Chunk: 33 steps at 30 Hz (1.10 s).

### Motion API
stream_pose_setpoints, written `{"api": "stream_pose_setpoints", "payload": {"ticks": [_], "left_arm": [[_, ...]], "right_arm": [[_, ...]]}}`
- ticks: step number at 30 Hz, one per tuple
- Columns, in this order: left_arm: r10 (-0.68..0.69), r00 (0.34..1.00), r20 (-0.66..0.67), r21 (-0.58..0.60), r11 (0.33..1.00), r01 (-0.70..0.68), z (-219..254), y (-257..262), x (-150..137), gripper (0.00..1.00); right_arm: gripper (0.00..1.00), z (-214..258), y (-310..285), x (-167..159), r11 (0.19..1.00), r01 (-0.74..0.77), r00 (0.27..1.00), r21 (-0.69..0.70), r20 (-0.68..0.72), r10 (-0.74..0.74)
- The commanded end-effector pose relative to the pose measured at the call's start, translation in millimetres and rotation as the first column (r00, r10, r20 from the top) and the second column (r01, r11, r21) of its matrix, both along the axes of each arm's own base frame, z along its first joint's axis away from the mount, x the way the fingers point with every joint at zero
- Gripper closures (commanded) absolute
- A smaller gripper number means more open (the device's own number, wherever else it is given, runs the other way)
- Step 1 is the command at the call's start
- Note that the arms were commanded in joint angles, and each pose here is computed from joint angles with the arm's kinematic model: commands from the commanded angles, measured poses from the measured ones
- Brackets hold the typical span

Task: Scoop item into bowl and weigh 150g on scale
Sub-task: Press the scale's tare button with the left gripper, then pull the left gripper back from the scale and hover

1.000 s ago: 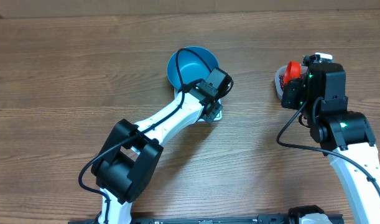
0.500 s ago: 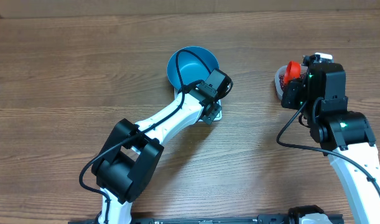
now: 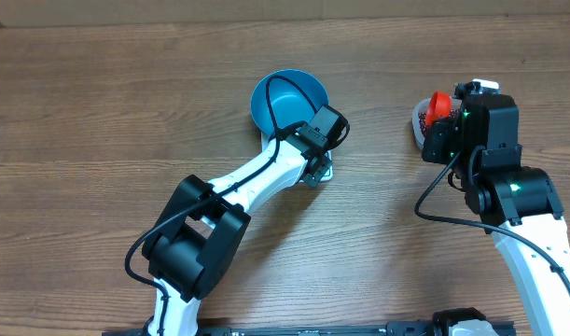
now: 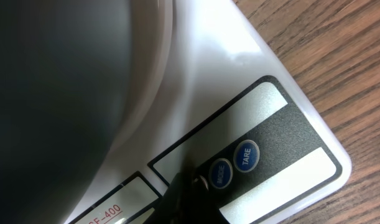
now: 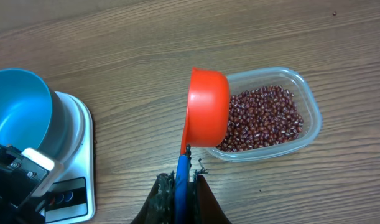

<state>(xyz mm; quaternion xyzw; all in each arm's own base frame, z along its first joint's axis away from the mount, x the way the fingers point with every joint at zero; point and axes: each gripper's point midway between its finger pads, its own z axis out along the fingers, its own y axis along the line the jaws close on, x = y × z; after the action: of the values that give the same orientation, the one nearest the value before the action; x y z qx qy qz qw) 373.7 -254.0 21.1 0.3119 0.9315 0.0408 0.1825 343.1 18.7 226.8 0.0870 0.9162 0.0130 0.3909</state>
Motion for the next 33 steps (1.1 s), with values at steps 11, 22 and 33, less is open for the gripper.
{"api": "stream_pose_setpoints", "payload": {"ticks": [11, 22, 33], "left_arm": [[0.012, 1.0, -0.009, 0.026, 1.0, -0.012, -4.2, 4.7, -1.0, 0.96], [-0.05, 0.994, 0.102, -0.064, 0.996, 0.056, 63.4, -26.0, -10.9, 0.96], [0.061, 0.98, 0.189, -0.183, 0.983, -0.026, 167.4, 13.9, -32.9, 0.0]], "right_arm": [[0.96, 12.8, -2.8, 5.0, 1.0, 0.018, 0.999, 0.0, 0.036, -0.018], [0.96, 14.1, -2.6, 6.2, 1.0, 0.018, 0.999, 0.001, 0.043, -0.018], [0.96, 14.1, -2.7, 6.2, 1.0, 0.018, 0.999, 0.0, 0.043, -0.018]]}}
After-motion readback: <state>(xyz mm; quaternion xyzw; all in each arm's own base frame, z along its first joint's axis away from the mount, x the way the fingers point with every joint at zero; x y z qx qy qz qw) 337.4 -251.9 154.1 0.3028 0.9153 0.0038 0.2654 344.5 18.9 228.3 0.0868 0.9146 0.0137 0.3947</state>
